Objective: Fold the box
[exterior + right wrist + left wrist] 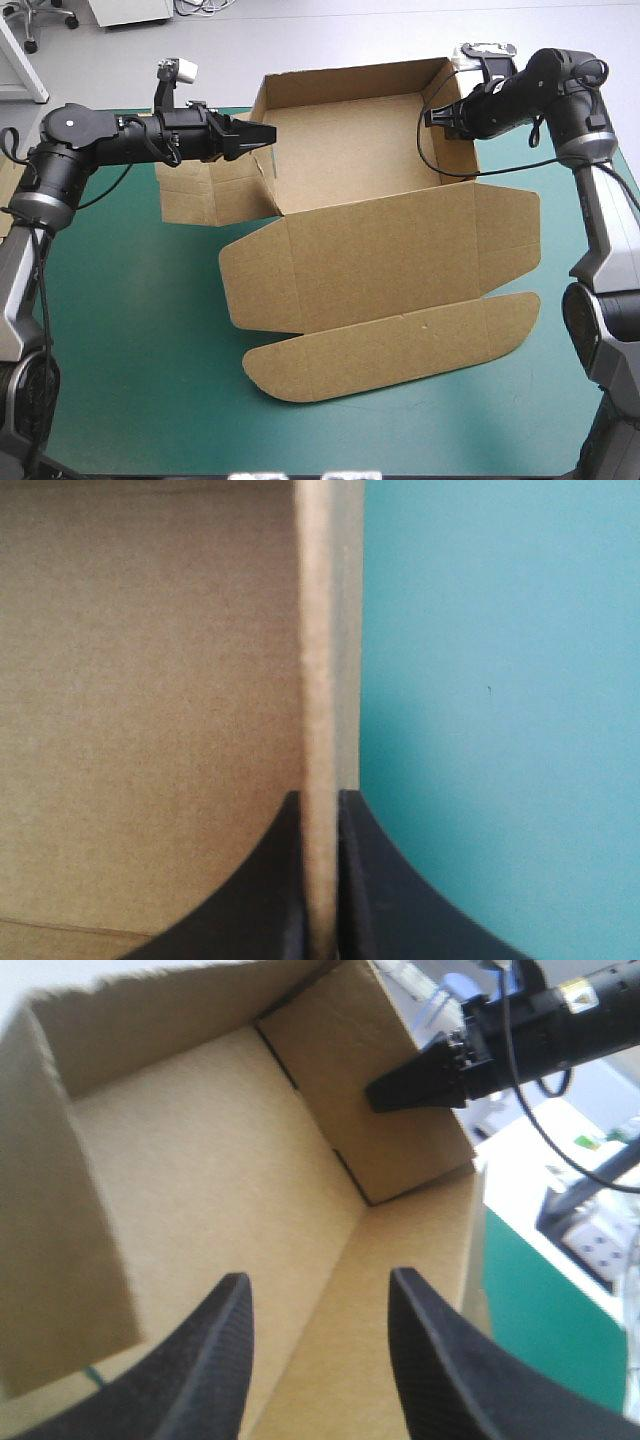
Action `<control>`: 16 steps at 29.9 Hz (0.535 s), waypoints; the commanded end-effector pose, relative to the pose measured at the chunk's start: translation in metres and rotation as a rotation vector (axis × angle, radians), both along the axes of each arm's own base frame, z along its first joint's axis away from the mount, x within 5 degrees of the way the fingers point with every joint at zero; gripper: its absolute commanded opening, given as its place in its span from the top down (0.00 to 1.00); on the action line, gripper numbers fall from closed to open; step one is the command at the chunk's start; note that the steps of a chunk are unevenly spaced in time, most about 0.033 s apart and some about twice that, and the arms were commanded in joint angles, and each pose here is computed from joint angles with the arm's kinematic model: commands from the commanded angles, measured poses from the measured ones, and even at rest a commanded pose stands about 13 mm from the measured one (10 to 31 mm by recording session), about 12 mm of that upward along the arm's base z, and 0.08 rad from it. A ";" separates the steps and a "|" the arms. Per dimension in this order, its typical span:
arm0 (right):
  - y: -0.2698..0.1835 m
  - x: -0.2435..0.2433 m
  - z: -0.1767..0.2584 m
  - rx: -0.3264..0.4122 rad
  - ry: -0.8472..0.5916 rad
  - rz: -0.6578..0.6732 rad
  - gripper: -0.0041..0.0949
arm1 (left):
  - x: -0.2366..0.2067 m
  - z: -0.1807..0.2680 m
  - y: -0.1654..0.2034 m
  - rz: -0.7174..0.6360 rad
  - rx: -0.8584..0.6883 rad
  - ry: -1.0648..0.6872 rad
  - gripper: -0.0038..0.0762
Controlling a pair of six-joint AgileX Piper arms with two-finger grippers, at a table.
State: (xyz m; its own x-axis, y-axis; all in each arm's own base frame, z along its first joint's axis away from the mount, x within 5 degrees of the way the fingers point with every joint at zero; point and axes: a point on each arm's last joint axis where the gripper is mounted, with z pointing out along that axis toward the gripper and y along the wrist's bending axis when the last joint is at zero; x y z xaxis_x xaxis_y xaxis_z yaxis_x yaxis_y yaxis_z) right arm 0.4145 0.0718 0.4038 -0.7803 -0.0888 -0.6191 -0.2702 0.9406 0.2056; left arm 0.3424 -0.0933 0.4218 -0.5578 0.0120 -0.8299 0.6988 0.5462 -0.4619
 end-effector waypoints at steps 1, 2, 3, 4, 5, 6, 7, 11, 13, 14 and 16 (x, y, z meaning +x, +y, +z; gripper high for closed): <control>-0.001 -0.016 0.035 0.047 -0.115 -0.010 0.98 | -0.032 0.054 0.010 0.148 0.034 -0.215 0.56; -0.001 -0.016 0.034 0.046 -0.115 -0.010 0.98 | -0.036 0.061 0.014 0.201 0.068 -0.264 0.56; -0.001 -0.016 0.034 0.046 -0.115 -0.010 0.98 | -0.040 0.068 0.019 0.254 0.092 -0.310 0.56; -0.001 -0.016 0.034 0.045 -0.115 -0.010 0.98 | -0.045 0.076 0.027 0.316 0.116 -0.354 0.56; -0.001 -0.016 0.034 0.045 -0.115 -0.010 0.98 | -0.050 0.083 0.034 0.374 0.139 -0.401 0.56; -0.001 -0.016 0.034 0.045 -0.115 -0.010 0.98 | -0.055 0.089 0.041 0.419 0.167 -0.442 0.56; -0.001 -0.016 0.034 0.045 -0.115 -0.010 0.98 | -0.057 0.093 0.050 0.471 0.200 -0.474 0.56; -0.001 -0.016 0.035 0.045 -0.117 -0.011 0.98 | -0.054 0.088 0.092 0.642 0.244 -0.396 0.56; -0.001 -0.015 0.035 0.047 -0.119 -0.011 0.98 | -0.049 0.076 0.111 0.697 0.246 -0.333 0.56; -0.001 -0.015 0.035 0.048 -0.121 -0.012 0.98 | -0.048 0.069 0.120 0.722 0.250 -0.308 0.56; -0.001 -0.015 0.035 0.048 -0.121 -0.012 0.98 | -0.043 0.055 0.134 0.774 0.235 -0.254 0.56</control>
State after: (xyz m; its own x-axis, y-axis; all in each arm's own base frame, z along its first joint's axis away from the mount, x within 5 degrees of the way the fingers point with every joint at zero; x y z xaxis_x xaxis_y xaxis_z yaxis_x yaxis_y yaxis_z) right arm 0.4147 0.0709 0.4028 -0.7828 -0.0944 -0.6151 -0.2670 0.9438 0.1948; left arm 0.3044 0.0259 0.4733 -0.3215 -0.0193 -0.9467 0.2300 0.9683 -0.0978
